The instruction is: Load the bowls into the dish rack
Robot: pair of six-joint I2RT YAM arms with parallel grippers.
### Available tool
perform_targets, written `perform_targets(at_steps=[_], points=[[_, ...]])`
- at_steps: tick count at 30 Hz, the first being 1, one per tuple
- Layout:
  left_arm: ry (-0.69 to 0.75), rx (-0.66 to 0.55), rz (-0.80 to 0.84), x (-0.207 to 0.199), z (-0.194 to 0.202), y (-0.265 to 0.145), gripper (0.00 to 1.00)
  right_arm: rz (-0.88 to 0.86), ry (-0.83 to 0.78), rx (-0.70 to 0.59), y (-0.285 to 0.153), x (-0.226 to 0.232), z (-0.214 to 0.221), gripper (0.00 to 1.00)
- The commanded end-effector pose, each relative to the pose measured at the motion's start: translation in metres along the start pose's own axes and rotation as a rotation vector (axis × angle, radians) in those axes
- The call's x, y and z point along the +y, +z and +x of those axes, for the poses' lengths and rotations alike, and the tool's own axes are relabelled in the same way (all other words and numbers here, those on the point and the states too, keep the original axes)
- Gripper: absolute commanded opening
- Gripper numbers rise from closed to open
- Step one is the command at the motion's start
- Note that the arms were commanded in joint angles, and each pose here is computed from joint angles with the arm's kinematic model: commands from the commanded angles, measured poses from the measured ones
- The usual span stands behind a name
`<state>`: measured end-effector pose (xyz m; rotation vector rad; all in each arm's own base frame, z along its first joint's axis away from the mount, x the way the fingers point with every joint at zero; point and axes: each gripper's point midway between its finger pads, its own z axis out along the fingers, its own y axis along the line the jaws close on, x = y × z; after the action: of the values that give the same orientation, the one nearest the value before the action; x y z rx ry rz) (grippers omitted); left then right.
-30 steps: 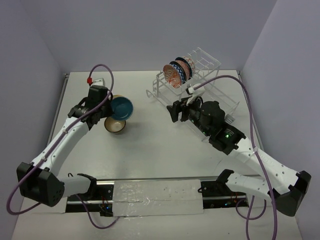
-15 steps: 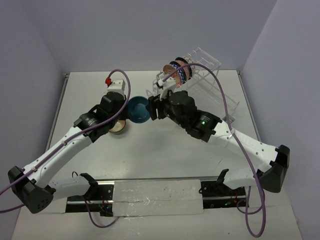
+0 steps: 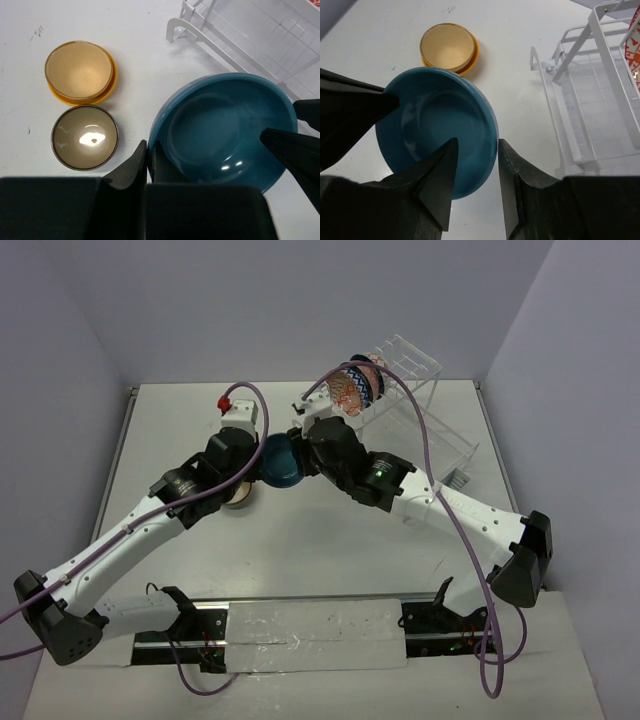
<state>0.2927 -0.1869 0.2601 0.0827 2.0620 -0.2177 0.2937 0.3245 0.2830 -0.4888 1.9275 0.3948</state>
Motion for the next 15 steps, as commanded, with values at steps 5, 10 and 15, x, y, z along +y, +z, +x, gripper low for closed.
perform_targets(at_steps=[5, 10, 15], points=[[-0.052, -0.123, 0.042, -0.008, -0.038, -0.018, 0.00, 0.085, 0.016, -0.024, -0.002, -0.011, -0.015, 0.44], [-0.047, -0.111, 0.021, -0.005, -0.034, -0.015, 0.00, 0.102, 0.021, -0.039, -0.006, -0.016, -0.018, 0.44], [-0.054, -0.118, 0.029, -0.005, -0.035, -0.017, 0.00, 0.094, 0.019, -0.032, -0.005, -0.013, -0.016, 0.38]])
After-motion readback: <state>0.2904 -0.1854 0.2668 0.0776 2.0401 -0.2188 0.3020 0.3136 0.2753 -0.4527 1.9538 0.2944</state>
